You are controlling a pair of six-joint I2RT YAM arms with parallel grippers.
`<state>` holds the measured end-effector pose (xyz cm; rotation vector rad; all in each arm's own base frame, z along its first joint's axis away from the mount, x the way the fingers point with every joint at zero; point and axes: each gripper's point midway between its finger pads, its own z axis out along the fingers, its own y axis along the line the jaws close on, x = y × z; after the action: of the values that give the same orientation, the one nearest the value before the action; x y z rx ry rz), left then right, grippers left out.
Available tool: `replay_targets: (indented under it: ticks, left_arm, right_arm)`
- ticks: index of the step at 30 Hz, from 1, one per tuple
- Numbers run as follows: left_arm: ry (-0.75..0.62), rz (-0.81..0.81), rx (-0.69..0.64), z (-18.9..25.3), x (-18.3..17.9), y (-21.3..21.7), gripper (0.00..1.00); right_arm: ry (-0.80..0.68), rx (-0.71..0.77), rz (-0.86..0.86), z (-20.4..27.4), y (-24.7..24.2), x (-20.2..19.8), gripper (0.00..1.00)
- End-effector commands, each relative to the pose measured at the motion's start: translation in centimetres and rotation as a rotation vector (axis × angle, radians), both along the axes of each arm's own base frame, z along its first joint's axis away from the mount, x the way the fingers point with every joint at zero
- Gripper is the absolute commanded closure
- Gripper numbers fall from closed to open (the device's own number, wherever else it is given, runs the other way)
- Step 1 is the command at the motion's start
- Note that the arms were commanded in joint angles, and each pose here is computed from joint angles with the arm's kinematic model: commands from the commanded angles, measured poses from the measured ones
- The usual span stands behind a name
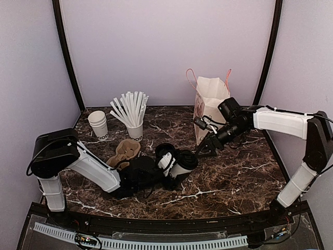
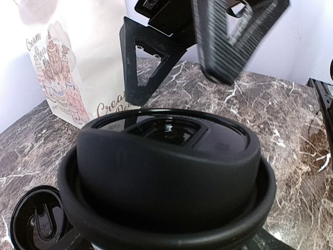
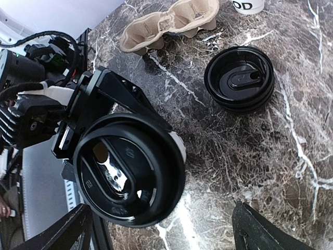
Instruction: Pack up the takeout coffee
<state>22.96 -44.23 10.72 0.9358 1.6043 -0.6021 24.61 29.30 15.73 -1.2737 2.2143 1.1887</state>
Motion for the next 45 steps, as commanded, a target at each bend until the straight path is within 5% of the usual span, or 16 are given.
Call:
replay_targets:
  ticks: [1,26,45]
  left_arm:
    - [-0.031,-0.016,-0.153,2.5,0.5,-0.5,0.18]
    - [0.051,-0.055,-0.161,-0.2,0.6,-1.5,0.18]
    - [0.059,-0.028,-0.169,1.7,0.6,-1.0,0.11]
  right_arm:
    - [-0.173,-0.032,0.017,1.6,1.4,0.7,0.05]
    - [-0.255,-0.146,0.172,-1.3,4.4,-2.5,0.07]
    - [-0.334,-0.231,0.169,-2.3,4.6,-2.5,0.28]
